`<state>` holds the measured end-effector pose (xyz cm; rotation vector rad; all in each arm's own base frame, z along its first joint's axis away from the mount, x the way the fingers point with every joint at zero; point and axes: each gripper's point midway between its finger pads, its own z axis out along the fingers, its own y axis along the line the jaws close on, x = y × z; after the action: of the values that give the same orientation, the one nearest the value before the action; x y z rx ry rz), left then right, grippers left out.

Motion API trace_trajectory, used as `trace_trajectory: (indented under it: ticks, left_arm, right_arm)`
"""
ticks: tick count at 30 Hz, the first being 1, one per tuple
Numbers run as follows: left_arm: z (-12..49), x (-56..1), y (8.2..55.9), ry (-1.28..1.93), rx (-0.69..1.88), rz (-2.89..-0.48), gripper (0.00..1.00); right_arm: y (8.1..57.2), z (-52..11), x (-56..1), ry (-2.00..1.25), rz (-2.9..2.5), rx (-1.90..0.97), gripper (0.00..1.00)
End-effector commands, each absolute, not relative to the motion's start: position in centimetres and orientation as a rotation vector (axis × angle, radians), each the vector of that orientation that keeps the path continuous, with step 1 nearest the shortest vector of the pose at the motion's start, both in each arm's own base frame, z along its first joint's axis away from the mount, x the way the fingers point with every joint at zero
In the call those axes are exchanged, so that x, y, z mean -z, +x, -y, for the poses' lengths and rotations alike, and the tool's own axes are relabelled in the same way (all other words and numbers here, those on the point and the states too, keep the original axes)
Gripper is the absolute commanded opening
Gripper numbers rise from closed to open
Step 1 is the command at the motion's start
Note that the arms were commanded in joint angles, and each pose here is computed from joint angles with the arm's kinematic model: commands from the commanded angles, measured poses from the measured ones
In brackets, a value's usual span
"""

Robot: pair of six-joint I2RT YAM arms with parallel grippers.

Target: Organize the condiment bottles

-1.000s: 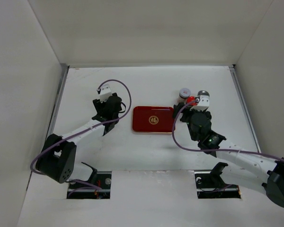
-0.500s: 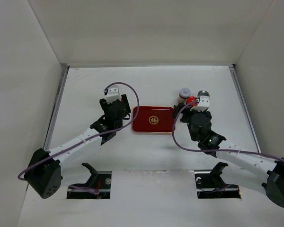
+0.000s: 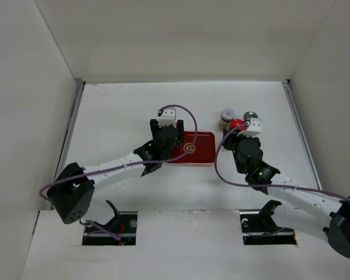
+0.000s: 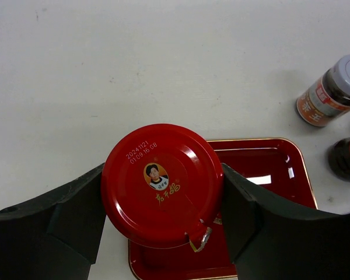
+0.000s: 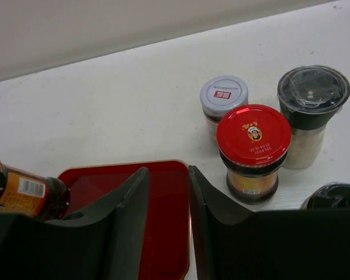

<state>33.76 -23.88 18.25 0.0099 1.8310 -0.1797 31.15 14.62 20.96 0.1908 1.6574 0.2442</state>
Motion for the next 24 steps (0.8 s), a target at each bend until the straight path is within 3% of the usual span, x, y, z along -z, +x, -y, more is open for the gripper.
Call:
trace_trajectory:
  ticks: [1, 14, 19, 24]
  left_arm:
    - [25.5, -25.8, 36.1, -0.111, 0.317, -1.626, 0.42]
    - [25.9, -21.6, 38.6, -0.092, 0.247, -1.682, 0.45]
    - [25.6, -20.5, 38.5, -0.096, 0.235, -1.687, 0.57]
    - [25.2, -20.2, 38.2, -0.101, 0.238, -1.685, 0.7]
  right_arm:
    - [31.3, -14.4, -22.5, 0.224, -1.605, -0.28, 0.41]
    - [31.2, -14.2, -22.7, 0.237, -1.59, -0.292, 0.52]
    - [31.3, -14.1, -22.6, 0.238, -1.592, -0.282, 0.72]
    - [31.1, -13.7, -22.8, 0.245, -1.589, -0.274, 0.83]
